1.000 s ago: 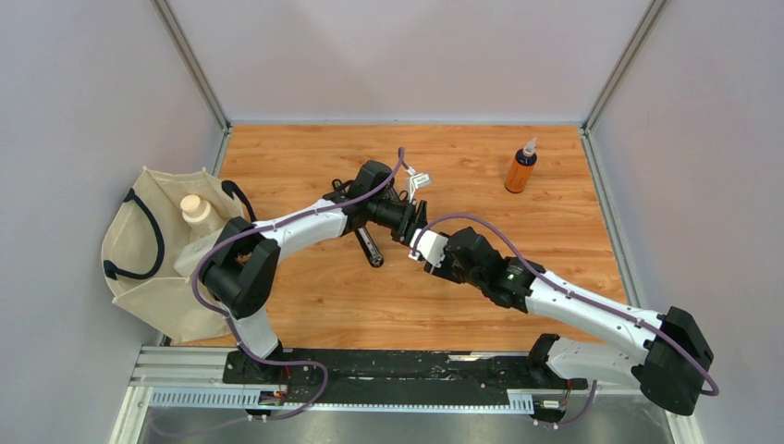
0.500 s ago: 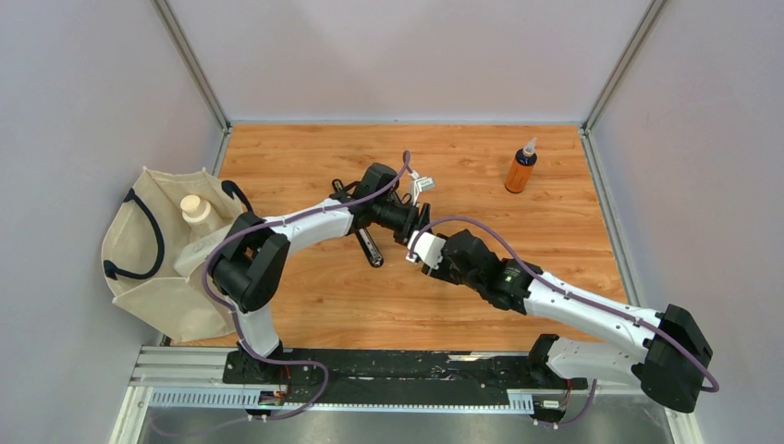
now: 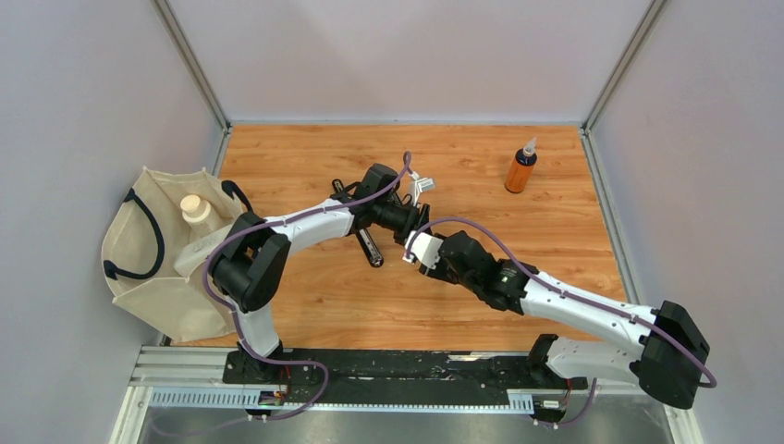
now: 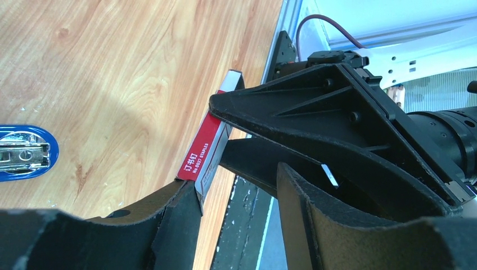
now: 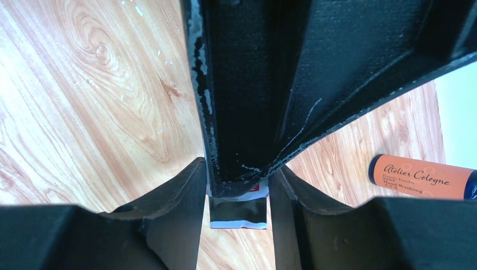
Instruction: Load the staples into the stapler
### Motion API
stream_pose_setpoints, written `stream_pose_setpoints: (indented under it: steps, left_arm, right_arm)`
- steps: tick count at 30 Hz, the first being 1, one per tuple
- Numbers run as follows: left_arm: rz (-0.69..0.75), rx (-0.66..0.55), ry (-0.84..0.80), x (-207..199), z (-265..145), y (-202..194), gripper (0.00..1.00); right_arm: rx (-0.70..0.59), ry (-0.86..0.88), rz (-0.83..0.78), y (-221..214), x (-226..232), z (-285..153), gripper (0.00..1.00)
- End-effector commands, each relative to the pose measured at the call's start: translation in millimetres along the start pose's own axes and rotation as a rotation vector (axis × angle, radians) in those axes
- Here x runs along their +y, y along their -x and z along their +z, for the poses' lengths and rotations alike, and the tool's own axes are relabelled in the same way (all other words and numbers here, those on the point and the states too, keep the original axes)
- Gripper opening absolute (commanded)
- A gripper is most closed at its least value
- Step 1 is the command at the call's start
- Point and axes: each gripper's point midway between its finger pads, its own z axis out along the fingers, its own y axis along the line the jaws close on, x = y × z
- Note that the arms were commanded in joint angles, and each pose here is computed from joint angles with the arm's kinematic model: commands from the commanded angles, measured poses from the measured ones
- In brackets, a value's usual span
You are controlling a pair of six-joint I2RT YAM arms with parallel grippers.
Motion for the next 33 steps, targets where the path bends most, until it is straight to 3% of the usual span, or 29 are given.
stream_pose_setpoints:
  steps: [1, 21, 29, 33]
  left_arm:
    - [0.040, 0.062, -0.092, -27, 15, -9, 0.57]
    - [0.039, 0.074, -0.093, -25, 17, -10, 0.29]
    - [0.046, 0.075, -0.086, -24, 16, -10, 0.11]
    - [0.049, 0.073, -0.085, -24, 16, -9, 0.10]
  right_arm:
    - [-0.296, -0.116, 0.077, 85, -35, -10, 0.45]
    - [-0.306, -0.131, 0.082, 76, -43, -19, 0.48]
    - [-0.303, -0.133, 0.072, 74, -43, -21, 0.49]
    - [-0.306, -0.126, 0.068, 74, -45, -27, 0.53]
